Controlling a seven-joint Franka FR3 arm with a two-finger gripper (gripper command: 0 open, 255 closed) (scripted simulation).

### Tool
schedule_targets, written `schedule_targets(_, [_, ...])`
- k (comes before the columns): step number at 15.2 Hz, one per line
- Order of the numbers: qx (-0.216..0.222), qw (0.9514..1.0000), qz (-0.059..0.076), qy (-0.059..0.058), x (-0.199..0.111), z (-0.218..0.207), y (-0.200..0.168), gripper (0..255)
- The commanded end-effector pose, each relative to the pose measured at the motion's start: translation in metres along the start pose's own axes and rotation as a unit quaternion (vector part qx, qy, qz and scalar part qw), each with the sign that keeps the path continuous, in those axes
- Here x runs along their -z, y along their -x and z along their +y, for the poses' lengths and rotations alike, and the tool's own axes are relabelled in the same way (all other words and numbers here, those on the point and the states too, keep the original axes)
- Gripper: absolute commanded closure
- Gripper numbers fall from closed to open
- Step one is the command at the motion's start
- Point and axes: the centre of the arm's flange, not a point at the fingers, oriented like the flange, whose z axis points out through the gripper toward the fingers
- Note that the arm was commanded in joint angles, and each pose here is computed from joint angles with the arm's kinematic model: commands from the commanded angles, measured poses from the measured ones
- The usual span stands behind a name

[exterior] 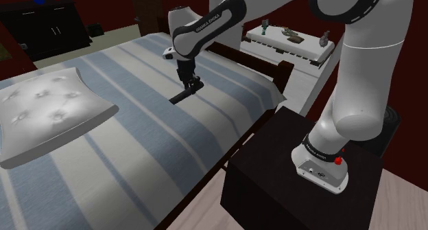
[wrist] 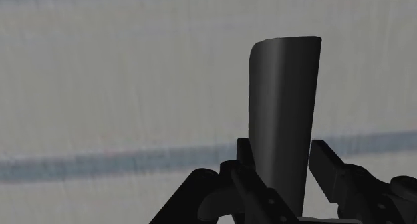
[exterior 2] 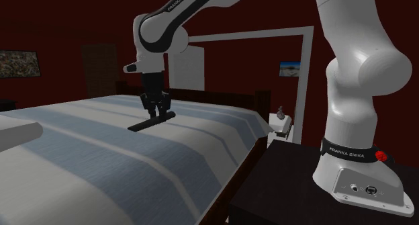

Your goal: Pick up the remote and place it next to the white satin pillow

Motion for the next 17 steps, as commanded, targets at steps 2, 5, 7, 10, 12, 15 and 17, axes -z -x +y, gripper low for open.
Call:
schedule_targets(2, [0.000, 1.0000, 0.000, 0.000, 0.014, -0.002, 0.000, 255])
schedule_targets(5, [0.000, 1.0000, 0.000, 0.000, 0.030, -0.003, 0.000, 255])
schedule_targets(7, [0.000, 1.0000, 0.000, 0.000, 0.041, -0.004, 0.001, 255])
schedule_targets(10, [0.000, 1.0000, 0.000, 0.000, 0.056, -0.005, 0.001, 255])
schedule_targets(12, [0.000, 1.0000, 0.000, 0.000, 0.067, -0.006, 0.001, 255])
schedule_targets(15, [0.000, 1.0000, 0.000, 0.000, 0.083, -0.007, 0.001, 255])
schedule_targets(17, [0.000, 1.0000, 0.000, 0.000, 0.093, -0.008, 0.001, 255])
